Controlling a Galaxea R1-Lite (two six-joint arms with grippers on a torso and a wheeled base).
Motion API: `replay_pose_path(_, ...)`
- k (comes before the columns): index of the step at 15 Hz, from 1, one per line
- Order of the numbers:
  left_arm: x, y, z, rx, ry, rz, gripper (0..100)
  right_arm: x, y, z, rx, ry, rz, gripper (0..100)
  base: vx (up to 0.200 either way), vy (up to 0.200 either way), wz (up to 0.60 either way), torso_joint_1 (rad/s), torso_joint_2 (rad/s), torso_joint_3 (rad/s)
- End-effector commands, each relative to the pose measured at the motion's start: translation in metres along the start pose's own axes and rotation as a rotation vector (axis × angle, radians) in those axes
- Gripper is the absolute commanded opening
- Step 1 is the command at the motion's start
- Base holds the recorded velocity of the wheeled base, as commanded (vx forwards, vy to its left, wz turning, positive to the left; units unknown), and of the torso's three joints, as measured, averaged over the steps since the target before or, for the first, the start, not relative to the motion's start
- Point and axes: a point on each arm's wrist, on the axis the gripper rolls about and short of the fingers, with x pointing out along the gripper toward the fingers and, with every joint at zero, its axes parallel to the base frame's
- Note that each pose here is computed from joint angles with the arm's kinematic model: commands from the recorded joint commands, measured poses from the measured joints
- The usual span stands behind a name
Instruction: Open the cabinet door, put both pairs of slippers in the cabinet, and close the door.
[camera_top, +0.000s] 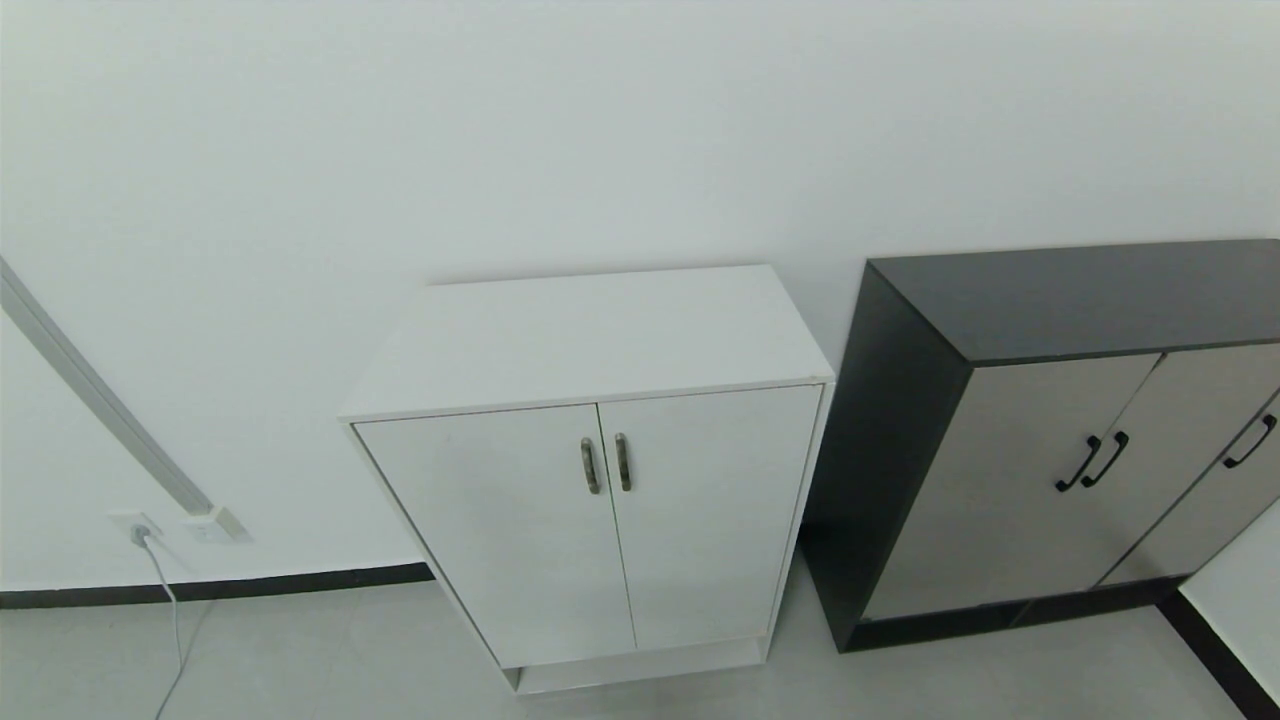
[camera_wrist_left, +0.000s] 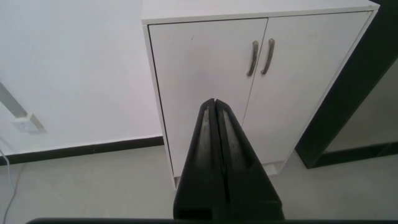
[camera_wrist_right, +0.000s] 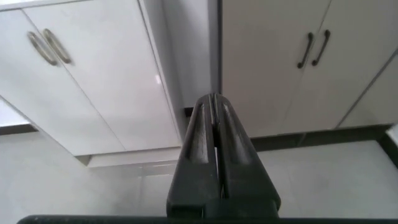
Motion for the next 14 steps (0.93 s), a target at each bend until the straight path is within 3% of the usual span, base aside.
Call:
replay_pose_path(1,0.0001,0.0,0.0,0.0,0.001,0.0,0,-0.0001,0.0014,-0.0002,-0.013,-0.002,-0.064,0,0.0,0.0,0.0,0.0,0.0,0.0)
replay_pose_path(3,0.0001,0.0001,0.0,0.0,0.001,0.003,0,-0.0068,0.0012,-0.0021,-0.017,-0.09,-0.031,0,0.0,0.0,0.0,0.0,0.0,0.0)
replay_pose_path(14,0.0001,0.0001,0.0,-0.001,0.001,0.005,0,-0.0067,0.0011,-0.0018,0.026,-0.095,-0.03,0,0.0,0.0,0.0,0.0,0.0,0.0)
